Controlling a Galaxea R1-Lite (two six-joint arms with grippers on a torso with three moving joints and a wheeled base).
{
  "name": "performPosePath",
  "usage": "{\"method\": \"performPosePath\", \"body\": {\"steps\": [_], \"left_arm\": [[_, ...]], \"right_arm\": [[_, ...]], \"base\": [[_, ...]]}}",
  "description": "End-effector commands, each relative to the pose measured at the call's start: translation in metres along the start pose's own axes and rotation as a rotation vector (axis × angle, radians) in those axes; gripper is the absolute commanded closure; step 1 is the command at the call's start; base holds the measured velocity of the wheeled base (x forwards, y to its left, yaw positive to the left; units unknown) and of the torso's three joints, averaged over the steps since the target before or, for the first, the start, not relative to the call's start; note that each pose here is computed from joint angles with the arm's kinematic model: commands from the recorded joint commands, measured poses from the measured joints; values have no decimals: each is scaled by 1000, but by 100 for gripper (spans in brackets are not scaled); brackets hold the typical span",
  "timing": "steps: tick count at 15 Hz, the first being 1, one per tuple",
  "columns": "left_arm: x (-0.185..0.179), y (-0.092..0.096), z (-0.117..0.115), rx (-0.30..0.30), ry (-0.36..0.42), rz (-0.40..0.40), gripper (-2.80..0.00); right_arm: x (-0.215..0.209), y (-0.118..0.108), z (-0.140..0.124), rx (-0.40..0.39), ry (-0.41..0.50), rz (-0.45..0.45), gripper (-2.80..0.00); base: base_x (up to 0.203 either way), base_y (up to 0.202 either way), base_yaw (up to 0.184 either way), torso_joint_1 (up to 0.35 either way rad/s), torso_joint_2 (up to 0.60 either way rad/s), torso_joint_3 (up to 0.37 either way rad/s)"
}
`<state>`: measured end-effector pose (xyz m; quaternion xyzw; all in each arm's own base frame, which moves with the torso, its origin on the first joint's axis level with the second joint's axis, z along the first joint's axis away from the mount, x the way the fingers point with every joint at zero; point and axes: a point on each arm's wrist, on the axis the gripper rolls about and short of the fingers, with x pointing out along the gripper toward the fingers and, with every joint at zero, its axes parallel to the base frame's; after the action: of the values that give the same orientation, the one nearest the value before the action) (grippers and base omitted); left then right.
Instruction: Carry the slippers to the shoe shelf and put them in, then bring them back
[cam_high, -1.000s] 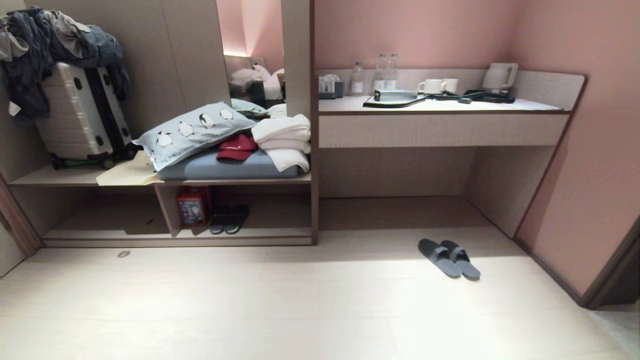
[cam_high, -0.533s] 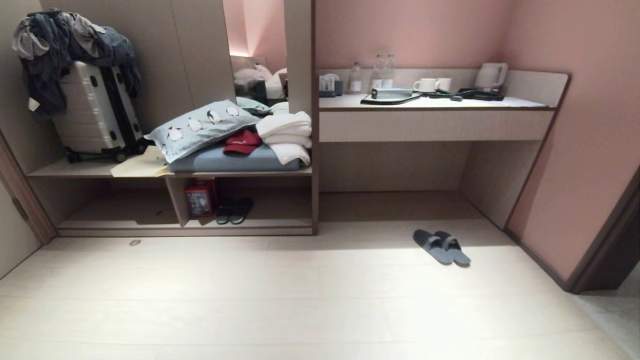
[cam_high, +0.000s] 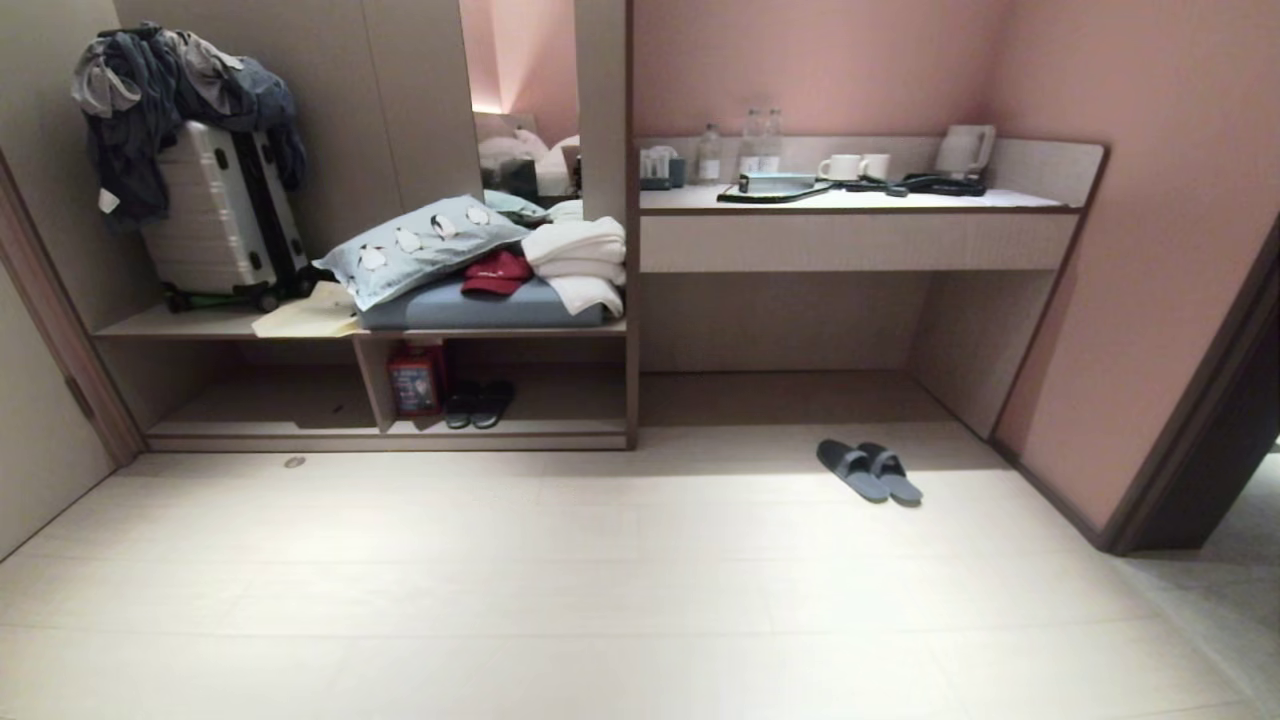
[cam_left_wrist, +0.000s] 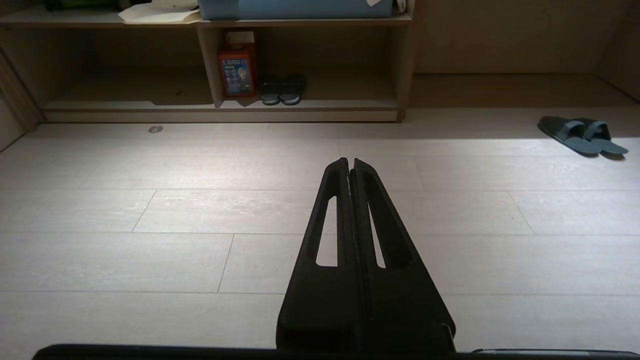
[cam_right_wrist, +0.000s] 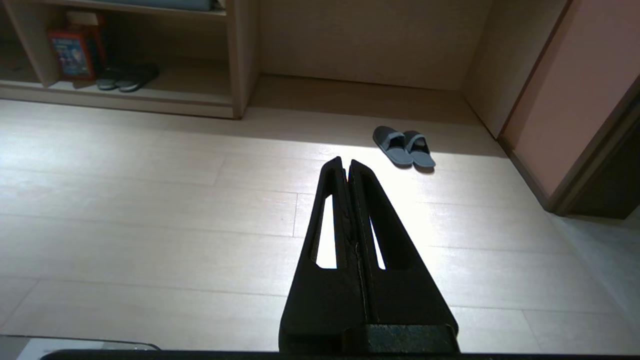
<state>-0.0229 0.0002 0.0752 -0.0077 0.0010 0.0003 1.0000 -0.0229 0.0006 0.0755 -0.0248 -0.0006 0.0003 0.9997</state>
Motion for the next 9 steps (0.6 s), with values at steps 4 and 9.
{"method": "performPosePath", "body": {"steps": [4,9], "left_arm": [[0,0,0,-2,3,1,0],[0,0,0,0,3,1,0]], "right_arm": [[0,0,0,-1,0,1,0],[0,0,0,-1,0,2,0]], "base": [[-195,0,3,1,1,2],[-195,0,2,5,3,3]]}}
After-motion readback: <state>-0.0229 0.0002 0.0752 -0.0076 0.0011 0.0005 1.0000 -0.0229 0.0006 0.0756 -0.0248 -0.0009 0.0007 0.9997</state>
